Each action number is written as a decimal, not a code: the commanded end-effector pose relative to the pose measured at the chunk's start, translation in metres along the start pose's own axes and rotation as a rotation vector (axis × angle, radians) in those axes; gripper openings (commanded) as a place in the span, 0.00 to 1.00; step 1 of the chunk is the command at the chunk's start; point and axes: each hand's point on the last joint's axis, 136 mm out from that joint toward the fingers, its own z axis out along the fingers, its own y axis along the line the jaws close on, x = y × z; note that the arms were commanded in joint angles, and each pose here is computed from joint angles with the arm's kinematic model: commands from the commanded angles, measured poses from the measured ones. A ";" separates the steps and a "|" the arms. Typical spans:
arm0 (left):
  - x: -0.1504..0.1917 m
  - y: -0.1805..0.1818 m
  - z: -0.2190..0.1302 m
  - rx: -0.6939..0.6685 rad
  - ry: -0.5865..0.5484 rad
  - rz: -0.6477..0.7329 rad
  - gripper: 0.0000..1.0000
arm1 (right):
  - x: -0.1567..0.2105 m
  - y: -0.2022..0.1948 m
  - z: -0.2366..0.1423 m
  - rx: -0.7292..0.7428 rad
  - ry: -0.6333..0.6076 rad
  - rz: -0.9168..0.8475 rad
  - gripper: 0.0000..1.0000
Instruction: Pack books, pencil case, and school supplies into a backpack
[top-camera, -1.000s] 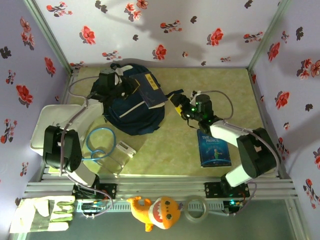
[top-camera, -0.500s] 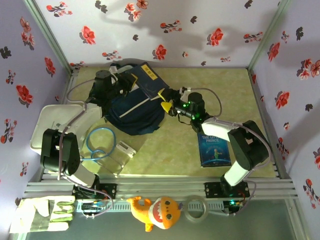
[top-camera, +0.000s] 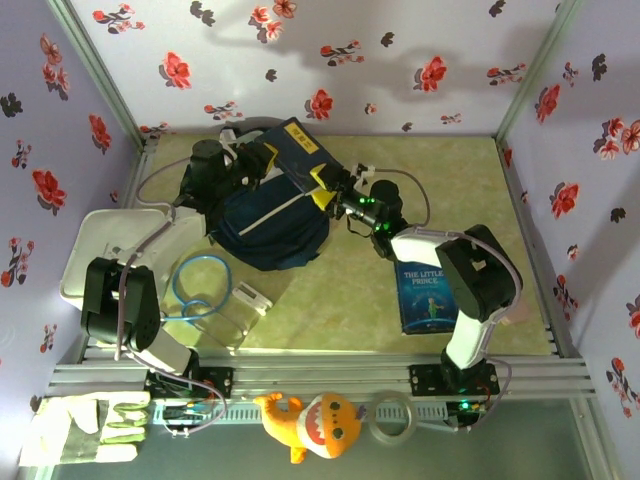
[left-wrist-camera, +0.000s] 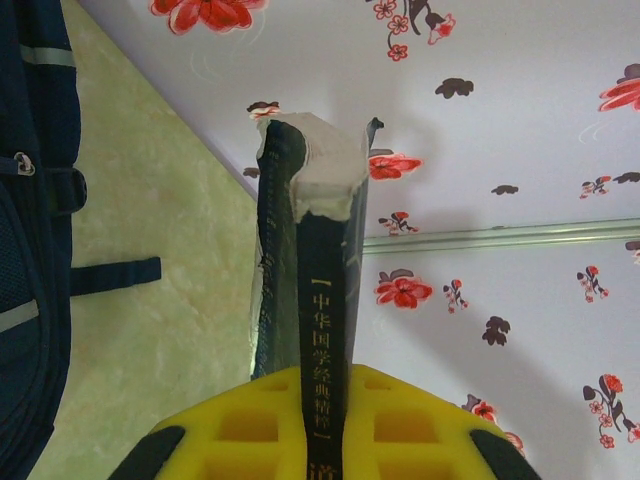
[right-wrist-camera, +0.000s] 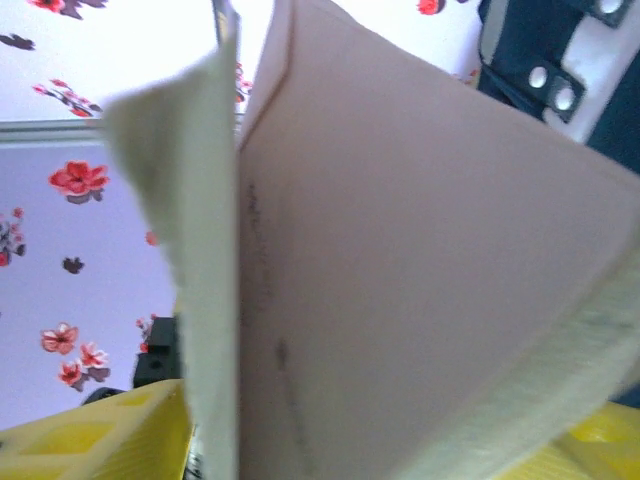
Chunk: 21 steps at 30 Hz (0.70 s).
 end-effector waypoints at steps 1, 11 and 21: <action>-0.001 -0.024 -0.009 0.071 -0.023 0.024 0.00 | -0.012 0.023 0.001 -0.082 -0.033 -0.020 0.67; 0.008 -0.004 -0.014 -0.001 0.005 0.041 0.00 | -0.024 0.017 -0.007 -0.041 -0.064 -0.038 0.26; 0.031 0.040 -0.041 -0.258 0.126 0.315 0.72 | -0.035 0.000 -0.038 0.146 -0.138 -0.179 0.02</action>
